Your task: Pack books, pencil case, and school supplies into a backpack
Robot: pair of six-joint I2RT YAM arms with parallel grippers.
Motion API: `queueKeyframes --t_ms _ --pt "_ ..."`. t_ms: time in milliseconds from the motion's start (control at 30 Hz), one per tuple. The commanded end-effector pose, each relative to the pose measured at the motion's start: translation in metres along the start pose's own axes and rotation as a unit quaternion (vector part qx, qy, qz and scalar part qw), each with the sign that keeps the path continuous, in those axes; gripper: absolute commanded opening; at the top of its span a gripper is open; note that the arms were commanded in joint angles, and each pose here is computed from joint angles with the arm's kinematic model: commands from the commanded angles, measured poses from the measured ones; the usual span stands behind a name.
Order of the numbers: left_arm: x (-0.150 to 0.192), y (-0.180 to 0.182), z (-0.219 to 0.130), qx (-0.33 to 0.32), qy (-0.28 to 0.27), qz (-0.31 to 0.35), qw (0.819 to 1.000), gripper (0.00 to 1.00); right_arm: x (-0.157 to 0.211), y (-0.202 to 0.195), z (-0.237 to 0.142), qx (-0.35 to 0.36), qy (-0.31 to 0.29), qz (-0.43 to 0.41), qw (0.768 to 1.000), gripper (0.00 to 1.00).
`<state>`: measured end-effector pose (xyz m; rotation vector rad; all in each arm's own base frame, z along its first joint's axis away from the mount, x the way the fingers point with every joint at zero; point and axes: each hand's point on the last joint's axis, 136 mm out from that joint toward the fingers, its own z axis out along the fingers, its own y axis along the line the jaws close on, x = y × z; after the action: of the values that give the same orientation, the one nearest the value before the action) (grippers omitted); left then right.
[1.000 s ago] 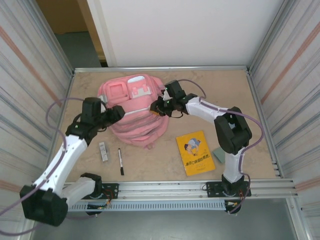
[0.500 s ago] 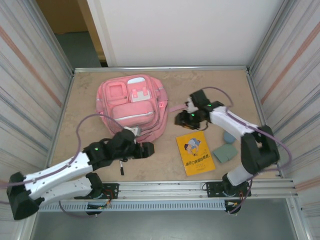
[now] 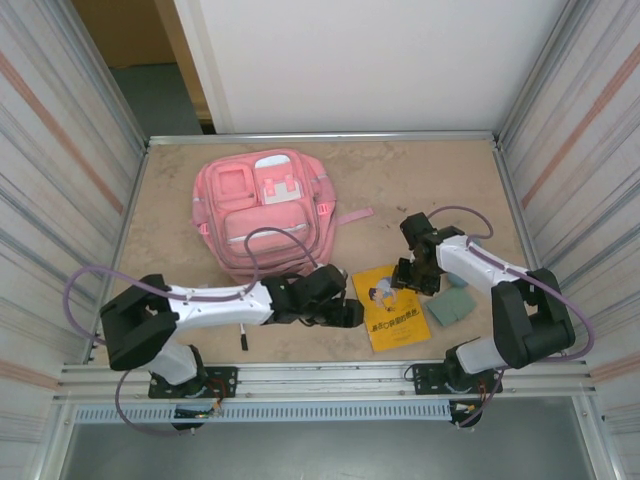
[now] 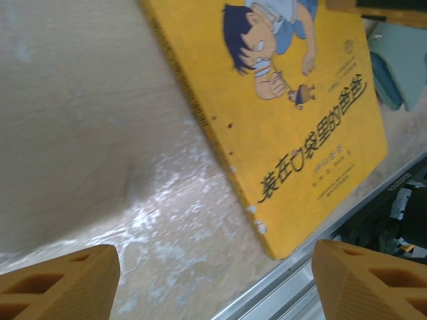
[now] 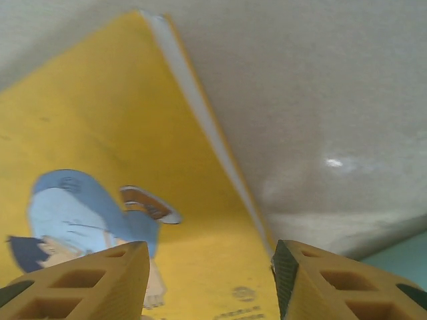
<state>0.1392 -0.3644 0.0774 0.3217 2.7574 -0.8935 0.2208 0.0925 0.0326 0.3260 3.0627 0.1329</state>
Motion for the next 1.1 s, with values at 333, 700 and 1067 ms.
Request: queueKeyframes --t_ms 333,700,1067 --pt "0.003 -0.005 0.03 0.008 0.015 -0.006 1.0 0.76 0.042 0.039 0.009 -0.033 0.052 -0.054 0.997 0.5" --pt "0.0 0.048 0.02 -0.069 -0.021 -0.019 0.997 0.77 0.054 0.086 -0.003 -0.114 0.067 -0.057 0.99 0.5" --pt "-0.019 0.061 0.007 -0.106 -0.021 0.014 0.994 0.77 0.071 0.05 0.001 -0.08 0.103 -0.066 0.989 0.51"
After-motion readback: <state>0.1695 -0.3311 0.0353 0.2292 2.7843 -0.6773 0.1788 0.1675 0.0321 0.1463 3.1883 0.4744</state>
